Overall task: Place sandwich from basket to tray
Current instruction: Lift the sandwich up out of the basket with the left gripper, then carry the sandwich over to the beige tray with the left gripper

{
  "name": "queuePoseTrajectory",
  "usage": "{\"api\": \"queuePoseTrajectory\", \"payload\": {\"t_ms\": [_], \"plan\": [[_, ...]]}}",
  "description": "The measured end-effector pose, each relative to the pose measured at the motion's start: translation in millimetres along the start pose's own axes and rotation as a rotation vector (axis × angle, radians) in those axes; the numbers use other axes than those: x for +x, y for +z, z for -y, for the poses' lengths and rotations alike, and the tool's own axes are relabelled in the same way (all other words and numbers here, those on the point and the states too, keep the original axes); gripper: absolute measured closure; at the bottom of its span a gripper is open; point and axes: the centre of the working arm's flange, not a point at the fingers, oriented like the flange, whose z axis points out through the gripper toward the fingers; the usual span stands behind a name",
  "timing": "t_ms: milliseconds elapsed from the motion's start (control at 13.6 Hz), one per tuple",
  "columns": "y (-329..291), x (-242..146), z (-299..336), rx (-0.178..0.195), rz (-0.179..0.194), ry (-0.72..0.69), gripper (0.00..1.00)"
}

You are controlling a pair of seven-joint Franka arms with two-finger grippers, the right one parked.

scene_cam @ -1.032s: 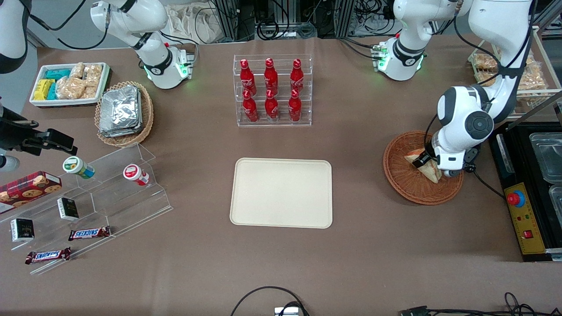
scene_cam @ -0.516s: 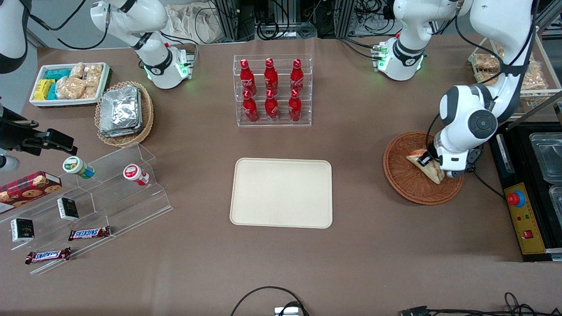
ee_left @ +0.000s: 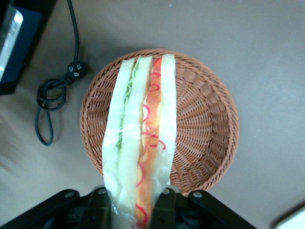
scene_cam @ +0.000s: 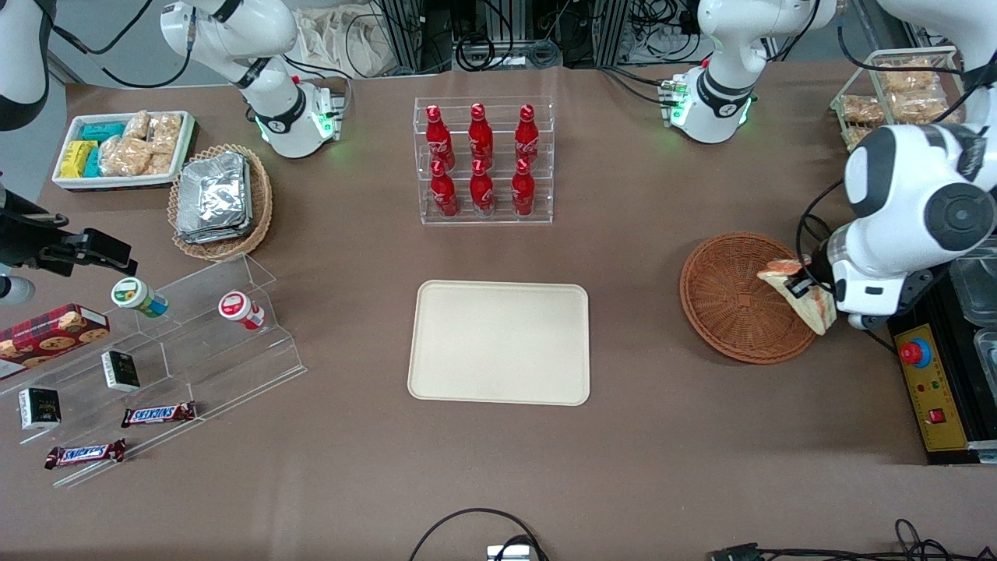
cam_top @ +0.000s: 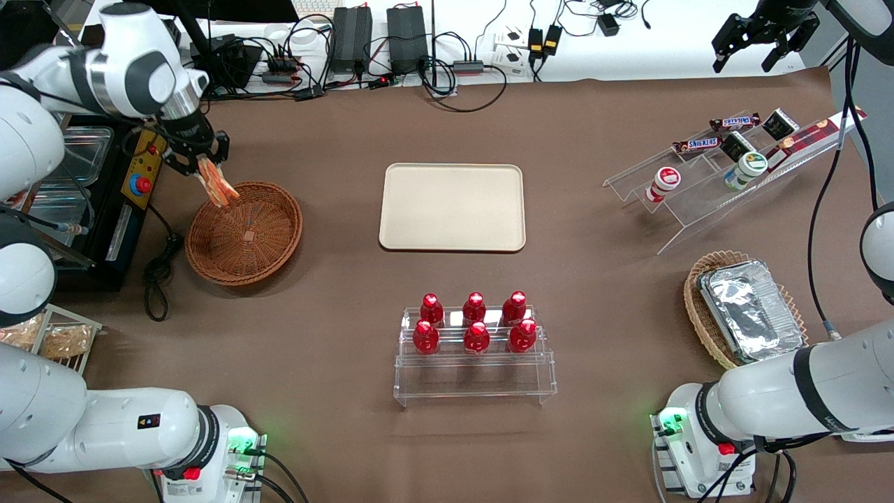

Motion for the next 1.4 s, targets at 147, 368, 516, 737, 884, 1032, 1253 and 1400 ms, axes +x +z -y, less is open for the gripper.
{"api": "queuePoseTrajectory", "payload": {"t_ms": [147,368,516,737,884,1032,1253,1400], "plan": [[-21.0,-4.8,-12.4,-0.011,-0.016,0.082,0.79],[-45.2,-37.0,-70.5,-0.021,-0.029,0.318,0.79],[-53.5,-64.3,-124.5,-0.045,-0.028,0.435,0.79],[-36.1,-104.5,-197.6,-0.079,0.017,0.578,0.79],[-9.4,-133.9,-244.5,-0.077,0.059,0.633,0.79],[24.0,-161.6,-286.3,-0.046,0.073,0.662,0.79],[78.5,-186.2,-328.8,-0.033,0.083,0.681,0.79],[108.9,-186.0,-342.2,-0.045,0.089,0.682,0.79]]}}
